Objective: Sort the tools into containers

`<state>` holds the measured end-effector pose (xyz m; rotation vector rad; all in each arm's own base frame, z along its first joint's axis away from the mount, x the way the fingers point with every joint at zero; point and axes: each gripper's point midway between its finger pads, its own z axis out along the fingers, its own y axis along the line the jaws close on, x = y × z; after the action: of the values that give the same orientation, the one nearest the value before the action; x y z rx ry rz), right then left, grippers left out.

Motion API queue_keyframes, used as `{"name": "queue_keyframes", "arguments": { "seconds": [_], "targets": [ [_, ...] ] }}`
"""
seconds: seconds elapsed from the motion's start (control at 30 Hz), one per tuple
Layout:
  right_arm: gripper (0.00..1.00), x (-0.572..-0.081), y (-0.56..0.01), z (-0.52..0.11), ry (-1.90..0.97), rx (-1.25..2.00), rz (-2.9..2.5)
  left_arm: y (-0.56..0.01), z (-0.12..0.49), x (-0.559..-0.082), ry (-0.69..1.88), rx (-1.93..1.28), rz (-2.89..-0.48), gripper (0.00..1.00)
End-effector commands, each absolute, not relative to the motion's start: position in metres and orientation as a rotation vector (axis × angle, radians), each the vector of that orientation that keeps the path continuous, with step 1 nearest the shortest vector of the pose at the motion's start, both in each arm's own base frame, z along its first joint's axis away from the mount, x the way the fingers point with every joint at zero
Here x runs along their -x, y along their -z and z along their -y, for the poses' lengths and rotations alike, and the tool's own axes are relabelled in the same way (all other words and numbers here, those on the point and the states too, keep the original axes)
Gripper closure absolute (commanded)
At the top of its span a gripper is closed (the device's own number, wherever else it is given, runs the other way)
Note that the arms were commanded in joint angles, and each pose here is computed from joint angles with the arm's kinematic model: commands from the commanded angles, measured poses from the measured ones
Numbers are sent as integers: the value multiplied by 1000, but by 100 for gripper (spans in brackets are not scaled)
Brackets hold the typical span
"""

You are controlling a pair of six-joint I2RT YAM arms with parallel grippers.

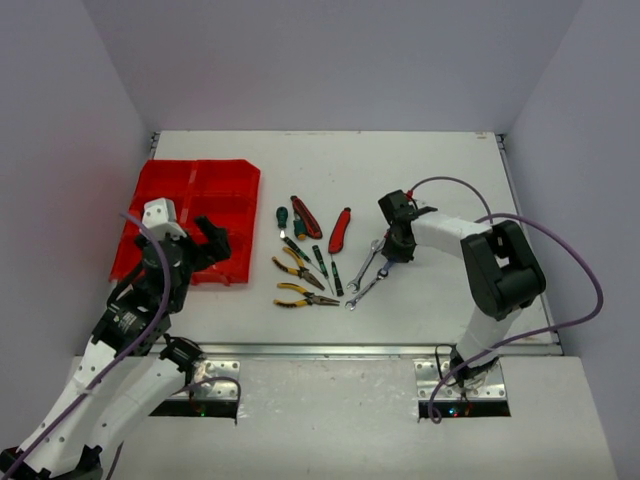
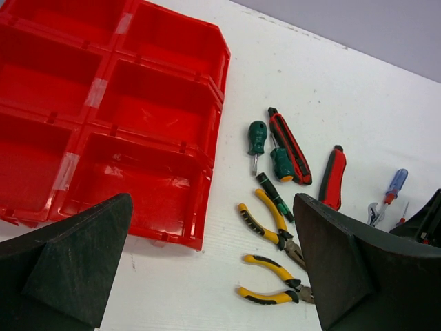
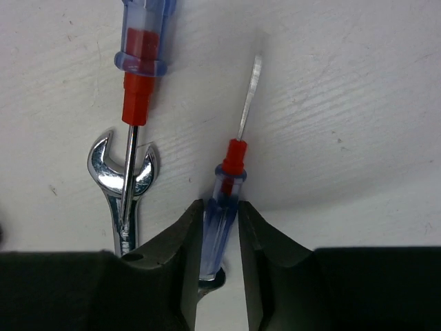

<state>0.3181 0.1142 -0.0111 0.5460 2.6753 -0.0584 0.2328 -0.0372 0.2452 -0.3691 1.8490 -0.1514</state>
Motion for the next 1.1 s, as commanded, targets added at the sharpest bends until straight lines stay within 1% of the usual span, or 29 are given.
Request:
{"name": "queue_keyframes", "arguments": {
  "seconds": [0.0,0.1,0.2,0.27,0.3,0.33,0.4,0.47,0.5,0.53,0.6,0.67,0.7,0.77,0.8,0.83,0.87,0.9,0.93,0.97,1.0,1.07],
  "targets": [
    [79,-318,21,-111,70,-620,-2619,-252,44,-238,180,351,-1823,0],
    [85,-314,13,-106,59,-643,-2571,-250,47,-239,186,339,-1832,0],
    [87,-321,-15,-109,-25,-586,-2483,-250,57,-242,220,286,-1847,0],
    [90,-328,-47,-126,-152,-435,-2419,-253,69,-243,274,236,-1858,0],
    [91,-334,-74,-142,-255,-325,-2345,-255,77,-243,312,209,-1871,0],
    [92,-331,-88,-166,-386,-165,-2318,-259,89,-242,383,193,-1882,0],
    [93,-306,-128,-218,-703,236,-2177,-270,130,-235,627,105,-1904,0],
    [92,-242,-156,-266,-1091,617,-2023,-286,165,-228,886,68,-1862,0],
    [92,-222,-172,-278,-1173,728,-1926,-290,183,-217,1025,29,-1864,0],
    [92,-203,-183,-287,-1242,813,-1868,-297,198,-217,1143,-16,-1786,0],
    [93,-169,-202,-304,-1323,942,-1757,-305,224,-204,1373,-90,-1730,0],
    [94,-150,-215,-315,-1358,1006,-1705,-309,233,-201,1468,-87,-1719,0],
    [95,-148,-218,-318,-1354,1009,-1705,-311,236,-202,1487,-97,-1709,2],
    [99,-147,-219,-320,-1339,1005,-1744,-315,238,-205,1492,-91,-1704,9],
    [100,-147,-223,-322,-1338,1009,-1740,-315,239,-206,1496,-84,-1705,14],
    [100,-147,-227,-323,-1335,1009,-1731,-314,240,-206,1496,-77,-1707,16],
    [100,-147,-230,-324,-1336,1003,-1720,-311,240,-206,1498,-70,-1716,21],
    [100,-146,-235,-325,-1344,997,-1709,-307,242,-204,1507,-63,-1732,33],
    [100,-146,-235,-325,-1346,995,-1709,-307,242,-204,1508,-63,-1731,40],
    [100,-149,-239,-326,-1339,986,-1703,-302,244,-201,1522,-62,-1744,43],
    [100,-152,-236,-327,-1326,973,-1729,-303,245,-198,1533,-64,-1735,44],
    [100,-160,-234,-329,-1297,948,-1764,-302,247,-193,1542,-67,-1730,40]
  ]
}}
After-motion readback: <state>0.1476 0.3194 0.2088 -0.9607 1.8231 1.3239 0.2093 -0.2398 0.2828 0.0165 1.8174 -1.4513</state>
